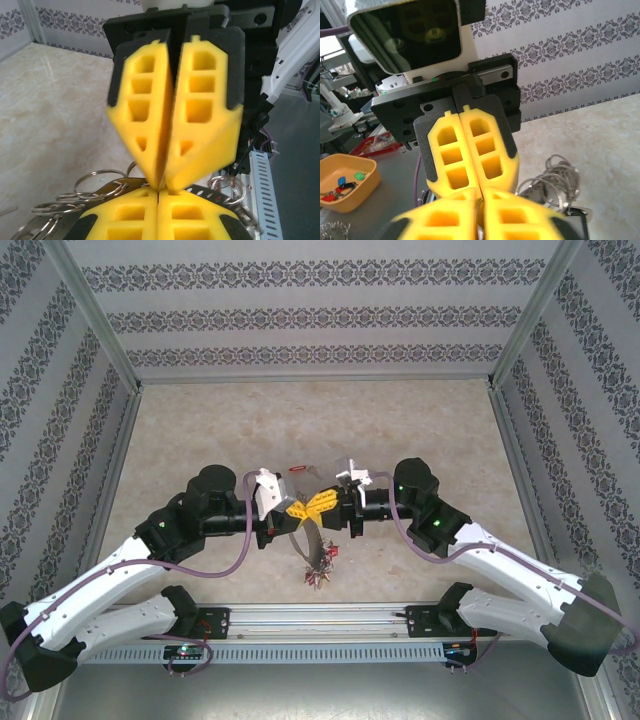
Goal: Put the keys on the keyring
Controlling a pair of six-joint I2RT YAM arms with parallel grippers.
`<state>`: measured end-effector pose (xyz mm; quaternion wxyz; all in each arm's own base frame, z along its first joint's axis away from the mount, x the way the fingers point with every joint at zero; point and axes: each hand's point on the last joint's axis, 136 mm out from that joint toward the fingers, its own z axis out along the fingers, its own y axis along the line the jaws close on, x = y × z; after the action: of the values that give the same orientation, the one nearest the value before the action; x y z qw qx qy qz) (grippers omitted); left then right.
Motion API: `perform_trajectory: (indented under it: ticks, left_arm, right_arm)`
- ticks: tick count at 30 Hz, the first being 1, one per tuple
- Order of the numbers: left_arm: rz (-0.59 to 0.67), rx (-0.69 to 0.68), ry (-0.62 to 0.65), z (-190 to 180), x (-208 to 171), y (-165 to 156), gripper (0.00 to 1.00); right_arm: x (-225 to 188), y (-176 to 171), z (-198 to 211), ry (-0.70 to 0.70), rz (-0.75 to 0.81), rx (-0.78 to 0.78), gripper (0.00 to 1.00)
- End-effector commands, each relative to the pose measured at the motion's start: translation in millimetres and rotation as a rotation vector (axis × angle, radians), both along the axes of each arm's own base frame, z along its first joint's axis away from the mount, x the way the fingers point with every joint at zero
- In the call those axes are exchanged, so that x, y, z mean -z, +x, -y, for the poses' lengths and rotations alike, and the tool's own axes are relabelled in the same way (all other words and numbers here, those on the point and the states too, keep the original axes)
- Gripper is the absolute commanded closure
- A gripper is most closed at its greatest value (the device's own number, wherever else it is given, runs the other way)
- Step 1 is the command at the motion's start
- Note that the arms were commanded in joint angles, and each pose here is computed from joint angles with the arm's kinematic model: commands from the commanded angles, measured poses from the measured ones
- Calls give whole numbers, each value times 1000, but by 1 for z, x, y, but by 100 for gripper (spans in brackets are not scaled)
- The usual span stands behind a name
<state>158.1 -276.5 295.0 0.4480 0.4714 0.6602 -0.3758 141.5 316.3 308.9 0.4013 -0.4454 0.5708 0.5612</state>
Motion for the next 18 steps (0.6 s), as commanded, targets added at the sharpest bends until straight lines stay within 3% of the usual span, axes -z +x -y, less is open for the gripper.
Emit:
perform_trajectory:
  ticks: [1, 5, 18]
  left_arm:
    - [162, 112, -159, 16, -52, -12, 100]
    - [167, 106, -145, 14, -49, -11, 100]
    - [179, 93, -91, 11, -38, -8, 100]
  right_arm:
    - [9, -11, -5, -25, -21, -33, 77]
    - [12, -10, -1, -32, -30, -8, 70]
    - [9, 5, 34, -23, -40, 194, 62]
